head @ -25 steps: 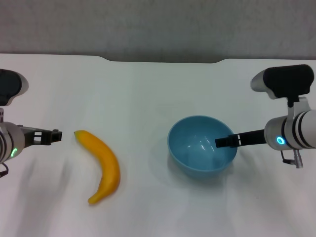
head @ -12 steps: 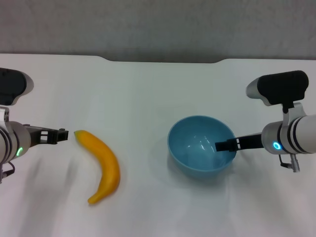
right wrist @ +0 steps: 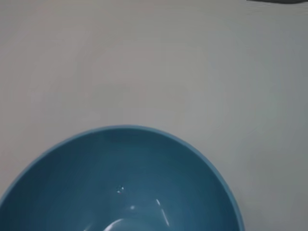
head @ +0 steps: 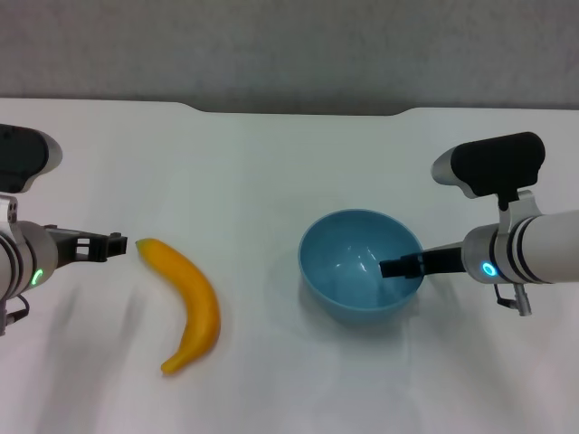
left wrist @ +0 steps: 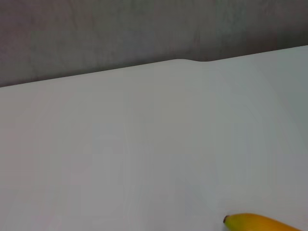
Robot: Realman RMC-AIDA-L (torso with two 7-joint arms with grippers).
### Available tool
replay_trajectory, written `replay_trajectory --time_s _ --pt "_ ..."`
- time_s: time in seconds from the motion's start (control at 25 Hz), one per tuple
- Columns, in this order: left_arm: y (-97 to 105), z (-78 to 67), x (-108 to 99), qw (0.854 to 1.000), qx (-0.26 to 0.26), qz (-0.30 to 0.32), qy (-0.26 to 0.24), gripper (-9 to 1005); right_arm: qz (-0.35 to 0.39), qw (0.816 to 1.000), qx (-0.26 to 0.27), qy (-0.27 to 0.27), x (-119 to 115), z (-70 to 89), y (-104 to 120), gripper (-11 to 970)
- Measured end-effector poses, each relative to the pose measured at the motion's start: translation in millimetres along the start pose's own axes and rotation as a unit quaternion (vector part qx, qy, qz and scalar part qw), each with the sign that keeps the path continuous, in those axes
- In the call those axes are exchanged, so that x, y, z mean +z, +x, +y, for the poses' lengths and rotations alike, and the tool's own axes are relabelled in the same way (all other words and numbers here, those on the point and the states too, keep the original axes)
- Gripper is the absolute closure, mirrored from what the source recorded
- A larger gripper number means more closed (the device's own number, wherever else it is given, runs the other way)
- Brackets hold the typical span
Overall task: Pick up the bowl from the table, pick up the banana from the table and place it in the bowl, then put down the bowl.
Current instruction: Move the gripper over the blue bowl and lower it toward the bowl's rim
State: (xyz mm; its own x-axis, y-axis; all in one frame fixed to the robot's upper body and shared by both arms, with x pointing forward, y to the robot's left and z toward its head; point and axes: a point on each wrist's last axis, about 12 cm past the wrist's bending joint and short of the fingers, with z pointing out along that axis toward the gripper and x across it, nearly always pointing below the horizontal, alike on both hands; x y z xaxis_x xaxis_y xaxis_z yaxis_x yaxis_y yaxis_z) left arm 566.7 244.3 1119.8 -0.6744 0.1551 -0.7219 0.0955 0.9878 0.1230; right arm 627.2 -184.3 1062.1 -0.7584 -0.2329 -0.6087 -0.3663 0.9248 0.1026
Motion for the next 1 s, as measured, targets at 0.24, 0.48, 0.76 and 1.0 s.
replay_trajectory --time_s 0.24,0.48,0.76,1.0 --pt "0.2 0.1 0.0 1.0 0.0 0.0 0.0 105 0.0 1.0 -0.003 -0.001 0.4 1.8 0.1 105" --pt "0.2 0.4 0.0 1.0 0.001 -0.001 -0.001 105 0.0 1.0 -0.018 0.0 1.1 3.2 2.3 279" --pt "1.1 1.7 0.0 1.0 0.0 -0.002 -0.003 105 -0.008 1.0 -0.023 0.005 1.4 1.3 3.6 566" --pt "1.8 1.7 0.1 1.0 -0.002 -0.004 -0.001 106 -0.011 1.0 -0.018 0.004 1.2 1.2 3.5 733"
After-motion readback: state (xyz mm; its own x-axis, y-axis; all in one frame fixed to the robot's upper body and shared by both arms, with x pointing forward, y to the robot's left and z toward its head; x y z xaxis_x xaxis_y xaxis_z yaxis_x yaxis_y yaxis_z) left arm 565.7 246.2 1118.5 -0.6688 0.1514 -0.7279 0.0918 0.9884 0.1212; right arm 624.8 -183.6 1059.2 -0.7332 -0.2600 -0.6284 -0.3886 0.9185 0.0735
